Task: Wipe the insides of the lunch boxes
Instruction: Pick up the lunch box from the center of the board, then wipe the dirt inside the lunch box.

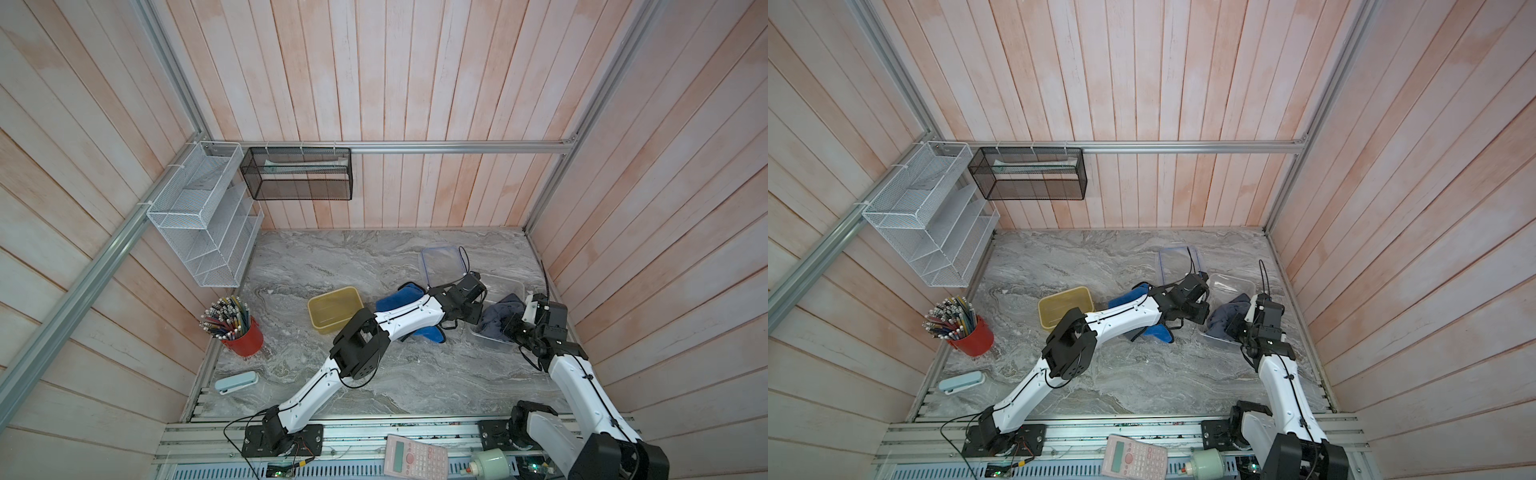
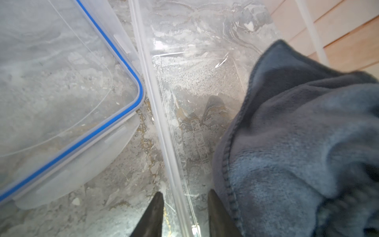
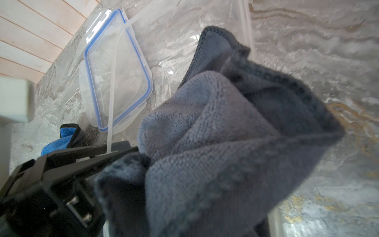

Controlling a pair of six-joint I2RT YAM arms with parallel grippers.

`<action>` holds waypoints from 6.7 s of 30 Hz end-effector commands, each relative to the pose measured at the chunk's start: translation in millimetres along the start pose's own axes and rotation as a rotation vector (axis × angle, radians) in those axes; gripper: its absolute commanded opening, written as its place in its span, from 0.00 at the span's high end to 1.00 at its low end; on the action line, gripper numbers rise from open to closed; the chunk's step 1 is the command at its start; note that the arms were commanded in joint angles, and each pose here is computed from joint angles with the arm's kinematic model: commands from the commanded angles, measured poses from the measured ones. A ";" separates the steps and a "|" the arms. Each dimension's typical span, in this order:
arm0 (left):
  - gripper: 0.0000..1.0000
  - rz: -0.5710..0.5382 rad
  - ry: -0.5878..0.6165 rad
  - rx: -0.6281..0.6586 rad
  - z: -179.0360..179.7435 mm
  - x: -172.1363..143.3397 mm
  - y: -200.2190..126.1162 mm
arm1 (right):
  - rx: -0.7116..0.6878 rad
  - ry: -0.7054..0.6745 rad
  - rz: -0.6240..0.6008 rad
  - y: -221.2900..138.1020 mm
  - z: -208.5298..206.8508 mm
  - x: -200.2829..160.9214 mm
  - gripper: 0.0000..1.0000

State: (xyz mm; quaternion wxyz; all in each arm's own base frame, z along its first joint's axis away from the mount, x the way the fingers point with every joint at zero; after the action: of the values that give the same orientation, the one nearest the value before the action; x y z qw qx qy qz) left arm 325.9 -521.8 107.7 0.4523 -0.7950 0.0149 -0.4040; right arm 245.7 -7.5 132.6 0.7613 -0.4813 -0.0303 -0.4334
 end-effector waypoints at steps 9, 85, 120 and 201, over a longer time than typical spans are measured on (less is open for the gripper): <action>0.77 -0.044 0.019 0.127 19.0 13.9 -39.7 | 0.106 -0.063 0.247 22.7 35.8 -57.3 0.97; 1.00 -0.083 -0.123 0.137 76.4 -4.4 -61.4 | 0.064 -0.436 0.644 38.4 95.1 -141.2 1.00; 1.00 -0.055 -0.043 0.279 82.4 -21.5 -67.1 | -0.520 -0.706 0.580 42.1 71.8 -106.2 1.00; 1.00 -0.146 -0.234 -0.017 28.3 -1.7 -57.2 | 0.356 -0.120 0.519 35.8 139.6 -155.5 1.00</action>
State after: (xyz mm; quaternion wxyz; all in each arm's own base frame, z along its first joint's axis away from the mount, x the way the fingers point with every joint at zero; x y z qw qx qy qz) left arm 326.4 -426.7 115.9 0.4999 -0.7966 -0.0704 -0.3326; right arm 250.8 168.1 105.0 0.8703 -0.4038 -0.0403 -0.2792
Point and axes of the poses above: each gripper's point midway between its finger pads, its own y axis out along the fingers, its own z axis along the line the jaws close on, x = y × z, the point moved 5 cm from there along -y, back along the fingers, and after that the axes turned 6 degrees about y, right-handed, at the moved point
